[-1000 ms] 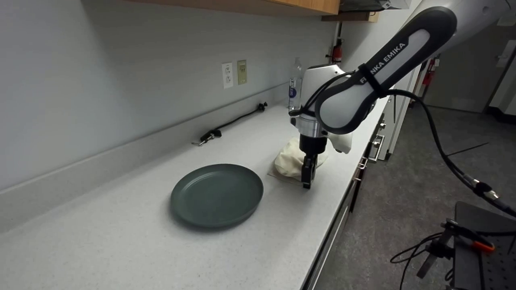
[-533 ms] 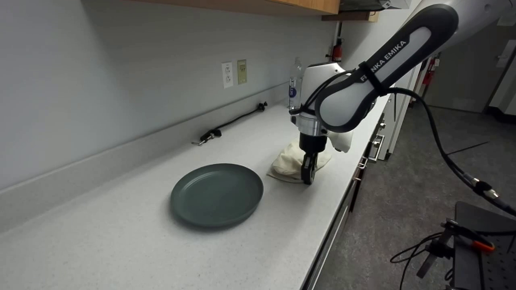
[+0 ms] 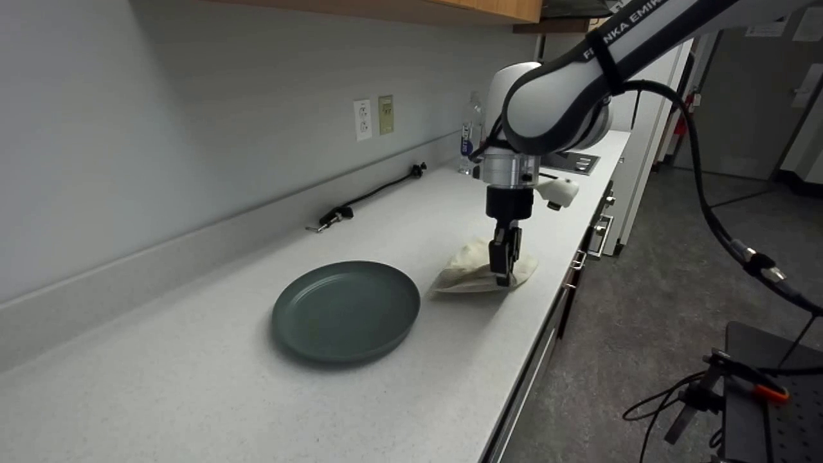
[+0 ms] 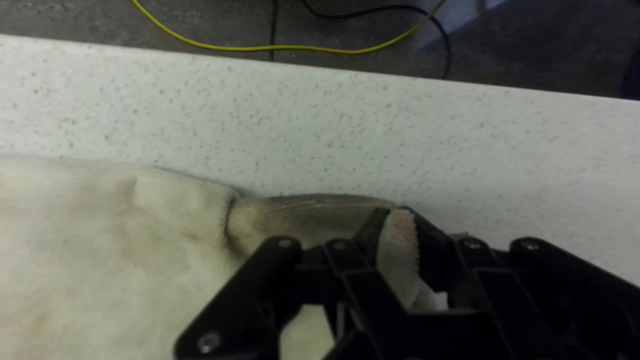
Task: Fold the cloth on the table
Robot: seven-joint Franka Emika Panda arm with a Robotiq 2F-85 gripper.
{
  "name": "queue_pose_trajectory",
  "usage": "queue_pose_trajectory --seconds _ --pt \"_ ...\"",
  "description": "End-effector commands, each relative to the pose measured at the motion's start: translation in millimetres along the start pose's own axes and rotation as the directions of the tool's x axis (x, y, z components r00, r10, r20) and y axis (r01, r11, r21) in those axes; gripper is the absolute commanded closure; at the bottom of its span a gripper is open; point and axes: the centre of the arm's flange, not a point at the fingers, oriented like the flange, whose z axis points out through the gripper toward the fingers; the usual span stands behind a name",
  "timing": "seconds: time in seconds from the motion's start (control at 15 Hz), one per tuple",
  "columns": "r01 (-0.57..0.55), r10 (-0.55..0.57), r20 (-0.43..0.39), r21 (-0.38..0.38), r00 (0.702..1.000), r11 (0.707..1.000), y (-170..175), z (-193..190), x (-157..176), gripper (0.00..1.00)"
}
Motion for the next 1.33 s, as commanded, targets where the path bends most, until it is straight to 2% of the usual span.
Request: queue_pose_trajectory --seconds 0.0,0.13,0.33,0.67,0.93,1.13,1.2,1.27 --pt "-0.018 0.017 0.007 0.109 1.000 0.994 8.3 -35.9 -10.4 0.97" --pt "-0.062 0.066 -0.025 0.124 0.998 0.990 21.9 -42.9 -11.6 0.97" --pt "-0.155 0.162 -0.072 0.087 0.984 0.984 55.9 -39.5 -15.2 0.97" --pt "-0.287 0.291 -0.141 0.050 0.946 0.957 108.3 -33.7 -31.5 0.97" --pt "-0.354 0.357 -0.167 0.044 0.919 0.934 130.7 -31.4 -40.4 0.97" --pt "-0.380 0.381 -0.162 0.040 0.910 0.924 135.1 -28.5 -44.2 0.97" --pt "-0.384 0.384 -0.157 0.031 0.910 0.923 134.2 -27.1 -45.0 0.62" --pt "-0.387 0.386 -0.153 0.028 0.910 0.922 133.1 -26.3 -45.4 0.61"
